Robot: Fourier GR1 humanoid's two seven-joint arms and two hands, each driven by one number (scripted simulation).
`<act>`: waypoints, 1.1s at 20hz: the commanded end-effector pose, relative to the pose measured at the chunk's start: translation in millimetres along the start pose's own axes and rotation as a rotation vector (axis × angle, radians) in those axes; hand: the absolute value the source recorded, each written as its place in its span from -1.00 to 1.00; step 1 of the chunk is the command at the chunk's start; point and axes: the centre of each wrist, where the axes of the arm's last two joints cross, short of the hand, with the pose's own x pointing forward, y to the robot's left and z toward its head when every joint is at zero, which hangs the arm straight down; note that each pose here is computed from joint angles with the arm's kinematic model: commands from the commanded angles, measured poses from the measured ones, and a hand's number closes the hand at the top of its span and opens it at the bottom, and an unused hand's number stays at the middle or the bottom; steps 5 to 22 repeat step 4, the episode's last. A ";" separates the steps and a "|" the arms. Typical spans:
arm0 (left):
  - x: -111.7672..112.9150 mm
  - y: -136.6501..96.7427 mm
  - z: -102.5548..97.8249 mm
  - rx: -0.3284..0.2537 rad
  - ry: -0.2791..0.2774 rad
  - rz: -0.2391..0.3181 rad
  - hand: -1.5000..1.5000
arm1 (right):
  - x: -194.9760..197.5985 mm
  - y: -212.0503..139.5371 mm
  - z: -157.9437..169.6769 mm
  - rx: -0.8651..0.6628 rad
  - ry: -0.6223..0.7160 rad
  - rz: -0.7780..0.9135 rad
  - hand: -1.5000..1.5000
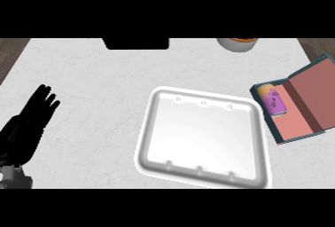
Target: Pick the can from the tray and place it in the cardboard box
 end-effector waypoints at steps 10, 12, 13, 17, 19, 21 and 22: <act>1.3 -12.6 0.0 -0.007 0.000 -0.004 0.00 | -7.1 -29.9 -14.0 0.008 -0.010 0.027 -1.00; 1.3 -12.6 0.0 -0.007 0.000 -0.004 0.00 | -7.1 -29.9 -14.0 0.008 -0.010 0.027 -1.00; 1.3 -12.6 0.0 -0.007 0.000 -0.004 0.00 | -7.1 -29.9 -14.0 0.008 -0.010 0.027 -1.00; 1.3 -12.6 0.0 -0.007 0.000 -0.004 0.00 | -7.1 -29.9 -14.0 0.008 -0.010 0.027 -1.00; 1.3 -12.6 0.0 -0.007 0.000 -0.004 0.00 | -7.1 -29.9 -14.0 0.008 -0.010 0.027 -1.00; 1.3 -12.6 0.0 -0.007 0.000 -0.004 0.00 | -7.1 -29.9 -14.0 0.008 -0.010 0.027 -1.00; 1.3 -12.6 0.0 -0.007 0.000 -0.004 0.00 | -7.1 -29.9 -14.0 0.008 -0.010 0.027 -1.00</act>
